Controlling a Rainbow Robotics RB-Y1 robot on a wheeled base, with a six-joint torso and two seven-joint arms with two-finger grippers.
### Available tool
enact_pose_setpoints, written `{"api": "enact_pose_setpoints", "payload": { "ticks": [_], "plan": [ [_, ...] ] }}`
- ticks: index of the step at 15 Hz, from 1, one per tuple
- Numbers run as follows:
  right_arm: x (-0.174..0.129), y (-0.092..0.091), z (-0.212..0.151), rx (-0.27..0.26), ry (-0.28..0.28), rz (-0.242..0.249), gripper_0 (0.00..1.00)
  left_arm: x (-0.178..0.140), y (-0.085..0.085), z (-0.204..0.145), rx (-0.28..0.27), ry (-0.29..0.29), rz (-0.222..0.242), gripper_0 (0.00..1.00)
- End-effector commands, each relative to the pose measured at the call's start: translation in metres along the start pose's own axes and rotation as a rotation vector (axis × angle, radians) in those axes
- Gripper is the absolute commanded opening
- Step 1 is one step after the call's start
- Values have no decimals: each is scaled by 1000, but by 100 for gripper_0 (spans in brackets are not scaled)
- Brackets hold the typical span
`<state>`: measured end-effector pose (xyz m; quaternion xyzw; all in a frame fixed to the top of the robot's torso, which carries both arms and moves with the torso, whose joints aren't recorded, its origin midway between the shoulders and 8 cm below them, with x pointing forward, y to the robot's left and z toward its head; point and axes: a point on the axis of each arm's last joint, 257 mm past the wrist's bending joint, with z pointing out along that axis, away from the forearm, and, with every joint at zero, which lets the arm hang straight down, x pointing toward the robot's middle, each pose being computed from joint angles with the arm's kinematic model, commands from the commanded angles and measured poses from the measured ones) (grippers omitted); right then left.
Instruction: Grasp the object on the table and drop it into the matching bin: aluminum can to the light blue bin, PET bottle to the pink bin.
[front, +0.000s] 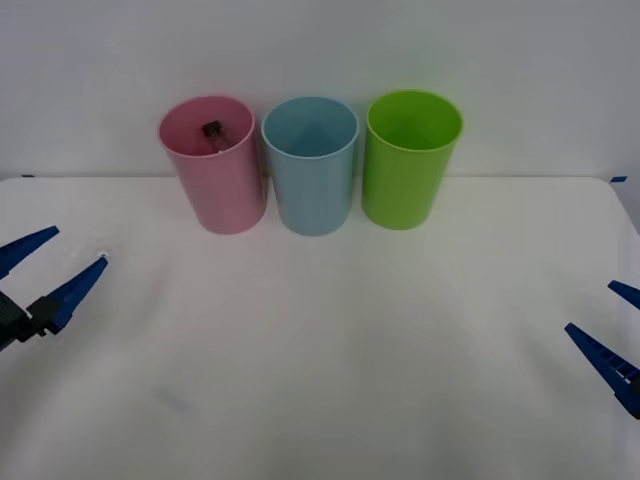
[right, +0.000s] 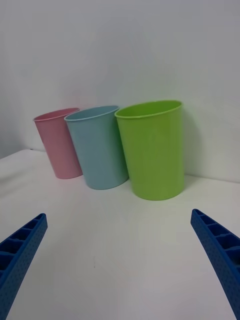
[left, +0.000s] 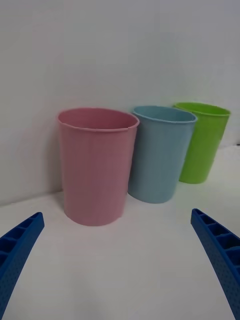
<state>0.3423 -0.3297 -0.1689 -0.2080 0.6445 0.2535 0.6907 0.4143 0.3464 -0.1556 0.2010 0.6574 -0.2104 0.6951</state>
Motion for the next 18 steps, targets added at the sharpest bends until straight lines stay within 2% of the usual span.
{"api": "enact_pose_setpoints", "payload": {
  "ticks": [1, 5, 10, 18],
  "plan": [
    [0, 0, 0, 0, 0, 0, 100, 18, -14, -24, 37, 48, 28, 100],
    [0, 0, 0, 0, 0, 0, 100, 31, -37, -58, 120, 100, 56, 100],
    [0, 0, 0, 0, 0, 0, 100, 43, -45, -85, 134, 150, 58, 100],
    [0, 0, 0, 0, 0, 0, 100, 47, -55, -83, 154, 155, 36, 100]
  ]
}}
